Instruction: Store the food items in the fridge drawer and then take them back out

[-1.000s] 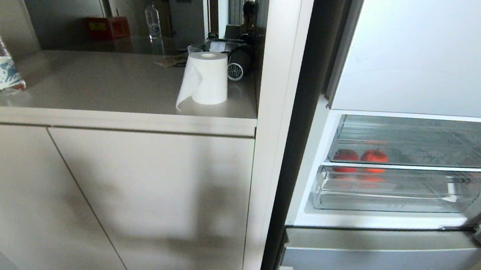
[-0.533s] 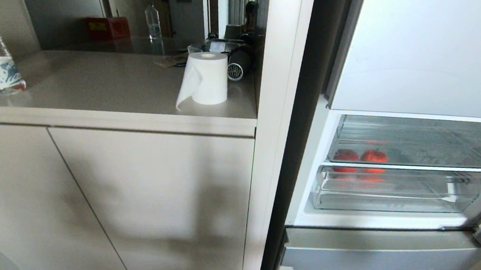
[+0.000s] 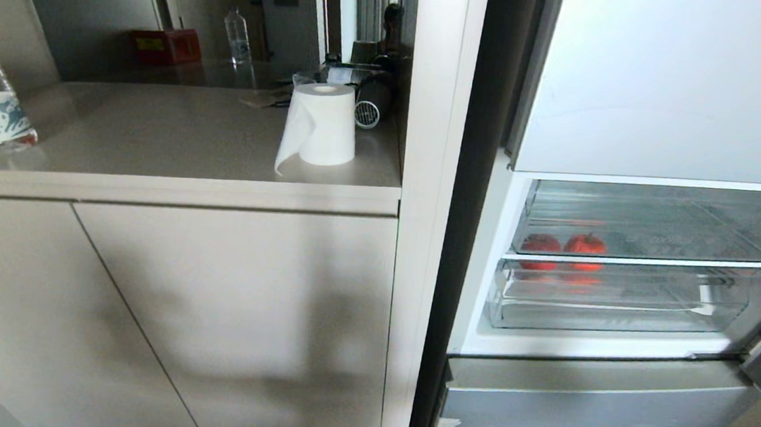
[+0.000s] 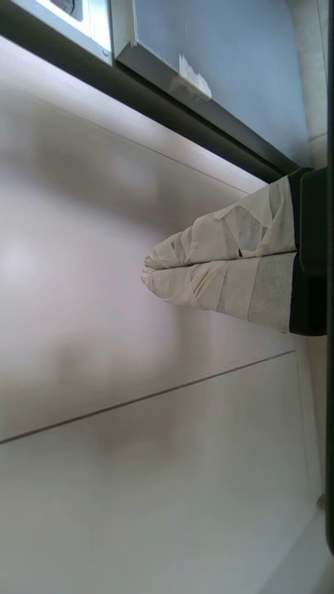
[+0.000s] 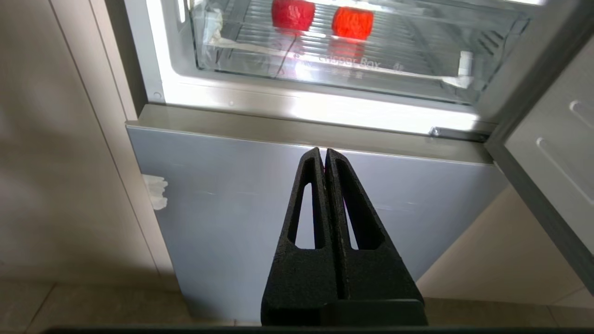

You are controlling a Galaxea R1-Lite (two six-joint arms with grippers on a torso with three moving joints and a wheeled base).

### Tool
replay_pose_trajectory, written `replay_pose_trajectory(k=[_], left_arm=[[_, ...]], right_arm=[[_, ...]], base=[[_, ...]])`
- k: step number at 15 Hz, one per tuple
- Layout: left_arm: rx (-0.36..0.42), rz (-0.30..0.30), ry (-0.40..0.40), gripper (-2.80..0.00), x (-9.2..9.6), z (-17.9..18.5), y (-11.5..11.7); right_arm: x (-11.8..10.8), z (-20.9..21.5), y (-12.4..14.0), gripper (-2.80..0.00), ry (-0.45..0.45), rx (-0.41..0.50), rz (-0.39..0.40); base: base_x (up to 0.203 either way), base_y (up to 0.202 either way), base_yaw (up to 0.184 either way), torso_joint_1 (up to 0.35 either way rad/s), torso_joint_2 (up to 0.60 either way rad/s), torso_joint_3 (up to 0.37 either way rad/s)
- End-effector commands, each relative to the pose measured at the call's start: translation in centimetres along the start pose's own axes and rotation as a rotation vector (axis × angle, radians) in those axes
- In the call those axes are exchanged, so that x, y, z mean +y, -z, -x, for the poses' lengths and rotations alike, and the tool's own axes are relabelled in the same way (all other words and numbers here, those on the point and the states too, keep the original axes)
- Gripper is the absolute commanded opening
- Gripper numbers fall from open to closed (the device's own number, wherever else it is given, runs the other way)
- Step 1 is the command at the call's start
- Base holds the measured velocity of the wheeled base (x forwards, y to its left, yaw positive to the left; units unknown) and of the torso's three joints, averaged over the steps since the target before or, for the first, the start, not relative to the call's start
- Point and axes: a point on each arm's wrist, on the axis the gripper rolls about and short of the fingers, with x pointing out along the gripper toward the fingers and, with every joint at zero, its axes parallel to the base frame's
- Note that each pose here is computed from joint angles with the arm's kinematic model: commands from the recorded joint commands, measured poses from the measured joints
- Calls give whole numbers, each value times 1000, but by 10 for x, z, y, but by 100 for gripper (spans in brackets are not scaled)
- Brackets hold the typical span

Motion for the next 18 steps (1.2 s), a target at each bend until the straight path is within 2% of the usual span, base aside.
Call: replay_pose_trajectory(k=[1, 18], left_arm=[[0, 0, 0, -280, 0, 0, 0], [0, 0, 0, -280, 0, 0, 0]], right_arm=[[0, 0, 0, -280, 0, 0, 3], [0, 0, 0, -280, -3, 0, 3]], base=[[-3, -2, -77, 10, 2, 3], [0, 7, -173, 2, 3, 2]])
